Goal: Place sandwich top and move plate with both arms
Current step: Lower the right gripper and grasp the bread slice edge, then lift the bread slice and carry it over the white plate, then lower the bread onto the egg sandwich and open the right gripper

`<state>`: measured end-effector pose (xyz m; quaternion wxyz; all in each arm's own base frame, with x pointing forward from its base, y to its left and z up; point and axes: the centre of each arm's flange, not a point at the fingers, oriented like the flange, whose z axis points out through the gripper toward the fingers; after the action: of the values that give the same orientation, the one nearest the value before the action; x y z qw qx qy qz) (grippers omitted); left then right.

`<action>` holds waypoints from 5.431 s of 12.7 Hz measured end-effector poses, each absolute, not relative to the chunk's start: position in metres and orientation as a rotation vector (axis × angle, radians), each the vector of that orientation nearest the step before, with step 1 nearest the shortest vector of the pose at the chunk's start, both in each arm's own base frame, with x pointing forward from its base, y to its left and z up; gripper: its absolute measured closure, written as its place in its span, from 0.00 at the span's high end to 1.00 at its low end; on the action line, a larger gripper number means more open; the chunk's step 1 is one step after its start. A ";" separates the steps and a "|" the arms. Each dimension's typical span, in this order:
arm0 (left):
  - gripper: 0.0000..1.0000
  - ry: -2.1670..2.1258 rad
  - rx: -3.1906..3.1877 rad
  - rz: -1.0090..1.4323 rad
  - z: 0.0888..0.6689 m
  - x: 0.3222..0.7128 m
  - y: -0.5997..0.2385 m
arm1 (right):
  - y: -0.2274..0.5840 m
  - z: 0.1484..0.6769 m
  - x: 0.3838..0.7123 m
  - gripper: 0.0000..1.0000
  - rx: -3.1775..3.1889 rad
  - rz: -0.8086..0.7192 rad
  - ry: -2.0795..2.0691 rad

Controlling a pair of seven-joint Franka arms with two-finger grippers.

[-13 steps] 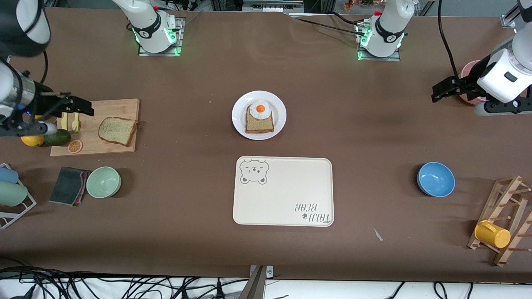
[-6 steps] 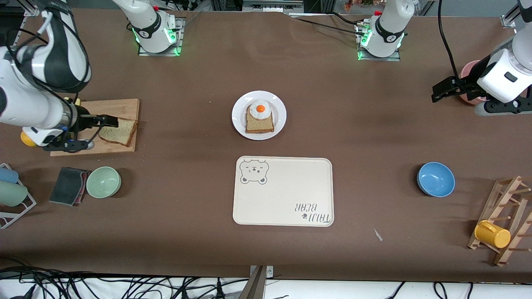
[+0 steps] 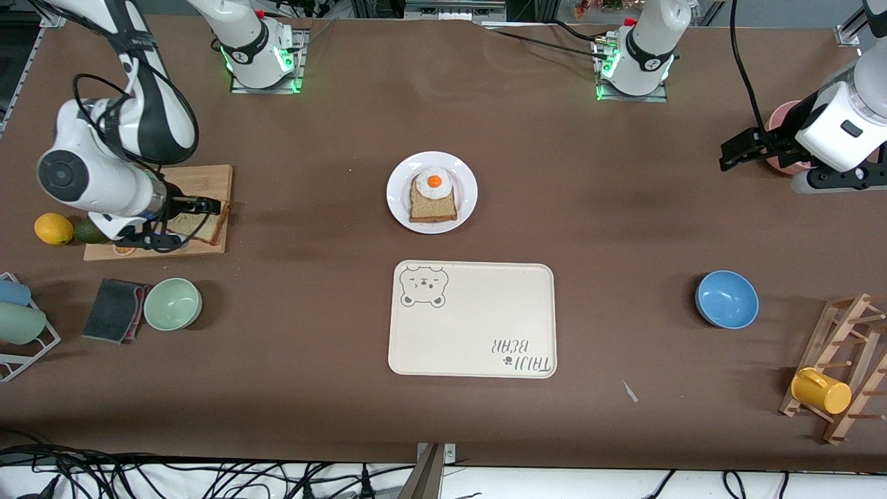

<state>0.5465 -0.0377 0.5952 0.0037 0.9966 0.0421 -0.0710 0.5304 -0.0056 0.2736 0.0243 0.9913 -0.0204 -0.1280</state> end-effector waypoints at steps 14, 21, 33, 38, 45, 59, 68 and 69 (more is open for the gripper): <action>1.00 0.132 3.124 -0.222 0.595 0.546 -0.038 | 0.003 0.192 0.519 0.74 2.914 -0.500 0.007; 1.00 0.132 3.123 -0.222 0.595 0.546 -0.038 | -0.003 0.189 0.520 0.44 2.895 -0.502 0.012; 1.00 0.140 3.123 -0.222 0.595 0.547 -0.035 | 0.000 0.204 0.526 0.07 2.869 -0.553 0.004; 1.00 0.140 3.123 -0.223 0.595 0.547 -0.035 | 0.051 0.279 0.542 0.06 2.875 -0.555 0.037; 1.00 0.131 3.124 -0.223 0.595 0.546 -0.038 | 0.215 0.370 0.537 0.06 3.024 -0.509 0.139; 1.00 0.133 3.123 -0.222 0.595 0.547 -0.037 | 0.521 0.287 0.418 0.06 3.158 -0.271 -0.084; 1.00 0.134 3.123 -0.222 0.595 0.547 -0.037 | 0.526 0.291 0.446 0.64 3.182 -0.257 -0.233; 1.00 0.134 3.123 -0.222 0.595 0.547 -0.037 | 0.522 0.302 0.457 0.75 3.192 -0.239 -0.258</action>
<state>0.5466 -0.0371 0.5953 0.0038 0.9966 0.0428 -0.0709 0.4574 0.5220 0.3018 -0.0346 0.9934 -0.0804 -0.0743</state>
